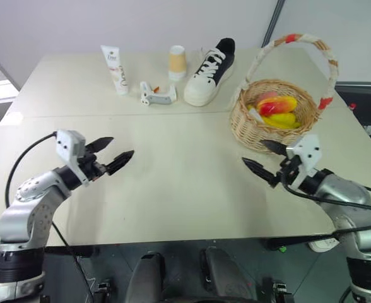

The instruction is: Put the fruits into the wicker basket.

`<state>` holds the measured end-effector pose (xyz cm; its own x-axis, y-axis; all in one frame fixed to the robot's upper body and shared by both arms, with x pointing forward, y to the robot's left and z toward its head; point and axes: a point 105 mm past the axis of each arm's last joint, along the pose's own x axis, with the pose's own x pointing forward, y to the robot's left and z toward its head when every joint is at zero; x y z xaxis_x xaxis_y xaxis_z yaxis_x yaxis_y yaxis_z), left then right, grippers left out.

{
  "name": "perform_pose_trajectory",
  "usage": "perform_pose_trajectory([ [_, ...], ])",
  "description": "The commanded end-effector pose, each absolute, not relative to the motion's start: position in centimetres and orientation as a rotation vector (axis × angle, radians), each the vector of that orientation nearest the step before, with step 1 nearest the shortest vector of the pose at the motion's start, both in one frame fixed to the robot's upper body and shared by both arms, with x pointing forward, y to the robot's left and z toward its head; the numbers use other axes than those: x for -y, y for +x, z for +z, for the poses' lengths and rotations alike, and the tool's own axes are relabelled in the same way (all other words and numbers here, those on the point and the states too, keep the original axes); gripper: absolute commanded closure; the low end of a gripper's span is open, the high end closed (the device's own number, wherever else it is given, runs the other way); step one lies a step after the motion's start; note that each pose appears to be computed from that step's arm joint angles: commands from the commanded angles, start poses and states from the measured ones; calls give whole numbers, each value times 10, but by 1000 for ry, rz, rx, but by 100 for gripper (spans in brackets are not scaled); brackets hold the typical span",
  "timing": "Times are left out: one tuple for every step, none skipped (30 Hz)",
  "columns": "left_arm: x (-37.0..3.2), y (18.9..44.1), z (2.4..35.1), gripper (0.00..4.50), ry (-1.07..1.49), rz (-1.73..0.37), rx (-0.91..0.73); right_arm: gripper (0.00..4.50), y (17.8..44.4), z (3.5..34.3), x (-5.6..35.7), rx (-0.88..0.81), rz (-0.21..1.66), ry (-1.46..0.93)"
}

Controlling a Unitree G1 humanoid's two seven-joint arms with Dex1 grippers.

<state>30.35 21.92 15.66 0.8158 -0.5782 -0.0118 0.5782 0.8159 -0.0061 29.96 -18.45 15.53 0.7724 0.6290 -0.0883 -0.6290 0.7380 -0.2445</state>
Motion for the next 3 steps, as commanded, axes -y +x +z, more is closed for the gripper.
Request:
perform_pose_trajectory([
  [-225, 297, 170, 0, 34, -597, 37, 71, 304, 162, 183, 43, 706, -288],
  [-225, 295, 170, 0, 33, -597, 36, 71, 306, 162, 183, 46, 710, -288],
  [-226, 294, 170, 0, 32, -596, 34, 71, 308, 163, 184, 49, 713, -289],
])
